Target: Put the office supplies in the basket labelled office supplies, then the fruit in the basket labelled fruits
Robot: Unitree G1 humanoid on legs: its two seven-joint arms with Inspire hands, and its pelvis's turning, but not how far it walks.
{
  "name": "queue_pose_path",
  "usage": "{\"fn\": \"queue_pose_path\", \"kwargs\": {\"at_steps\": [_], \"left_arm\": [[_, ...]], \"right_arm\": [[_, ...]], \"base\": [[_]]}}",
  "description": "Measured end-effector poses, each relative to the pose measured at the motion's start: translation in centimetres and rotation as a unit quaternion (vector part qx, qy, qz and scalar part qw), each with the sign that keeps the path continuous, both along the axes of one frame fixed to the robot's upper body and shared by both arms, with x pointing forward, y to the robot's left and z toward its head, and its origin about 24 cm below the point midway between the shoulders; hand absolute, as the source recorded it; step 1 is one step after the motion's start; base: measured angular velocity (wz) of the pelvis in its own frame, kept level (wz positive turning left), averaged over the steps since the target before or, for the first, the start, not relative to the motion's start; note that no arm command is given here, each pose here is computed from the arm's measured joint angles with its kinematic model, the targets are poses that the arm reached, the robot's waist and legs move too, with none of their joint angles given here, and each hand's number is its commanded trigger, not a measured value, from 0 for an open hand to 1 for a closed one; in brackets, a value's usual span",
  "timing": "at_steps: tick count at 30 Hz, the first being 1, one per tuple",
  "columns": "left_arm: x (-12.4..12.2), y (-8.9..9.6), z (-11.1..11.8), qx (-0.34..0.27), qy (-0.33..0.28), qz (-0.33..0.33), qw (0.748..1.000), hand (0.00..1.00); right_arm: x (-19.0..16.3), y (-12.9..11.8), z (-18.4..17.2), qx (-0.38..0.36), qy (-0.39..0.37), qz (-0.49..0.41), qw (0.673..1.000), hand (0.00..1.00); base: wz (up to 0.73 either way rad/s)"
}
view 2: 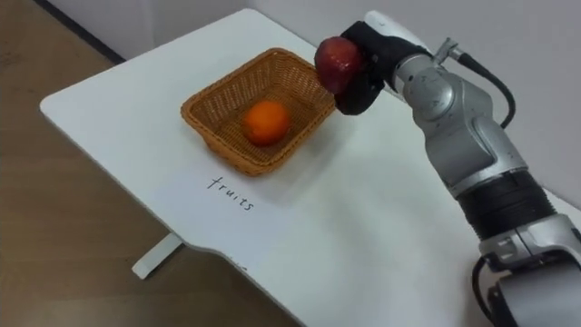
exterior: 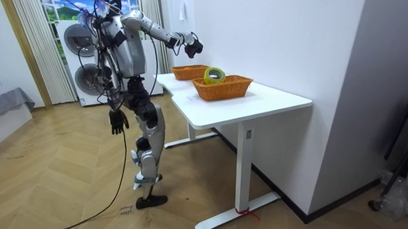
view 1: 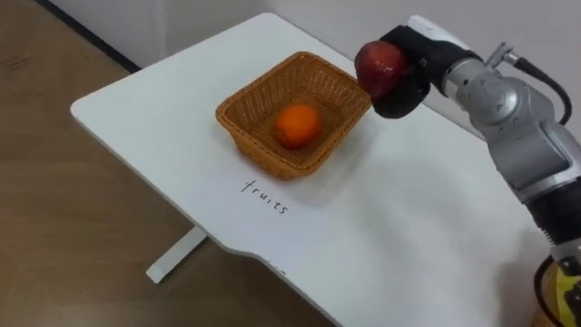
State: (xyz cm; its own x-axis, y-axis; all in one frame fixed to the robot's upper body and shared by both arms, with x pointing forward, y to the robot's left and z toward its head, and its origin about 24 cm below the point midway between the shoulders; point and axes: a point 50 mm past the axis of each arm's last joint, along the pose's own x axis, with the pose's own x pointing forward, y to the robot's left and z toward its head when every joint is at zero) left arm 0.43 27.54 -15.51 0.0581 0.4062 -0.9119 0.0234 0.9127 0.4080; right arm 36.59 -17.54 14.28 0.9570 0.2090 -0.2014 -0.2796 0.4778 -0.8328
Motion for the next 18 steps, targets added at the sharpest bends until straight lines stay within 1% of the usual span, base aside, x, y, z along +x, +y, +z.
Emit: {"fn": "queue_pose_path", "kwargs": {"at_steps": [5, 9, 13, 18], "left_arm": [[-0.3, -0.1, 0.0, -0.004, 0.005, 0.005, 1.000, 0.00], [0.0, 0.0, 0.1, -0.003, -0.002, 0.004, 1.000, 0.00], [0.0, 0.6, 0.3, 0.005, -0.002, 0.001, 1.000, 0.00], [-0.3, 1.4, 0.6, 0.016, 0.001, 0.001, 1.000, 0.00]], "right_arm": [[0.1, 0.0, -0.5, 0.012, 0.012, -0.002, 1.000, 1.00], [0.1, -0.3, -2.1, 0.011, 0.043, -0.011, 0.999, 1.00], [0.1, -0.4, -3.9, 0.001, 0.072, -0.023, 0.997, 1.00], [0.2, -0.7, -4.3, -0.002, 0.073, -0.034, 0.997, 1.00]], "base": [[0.06], [0.04], [0.01], [0.00]]}}
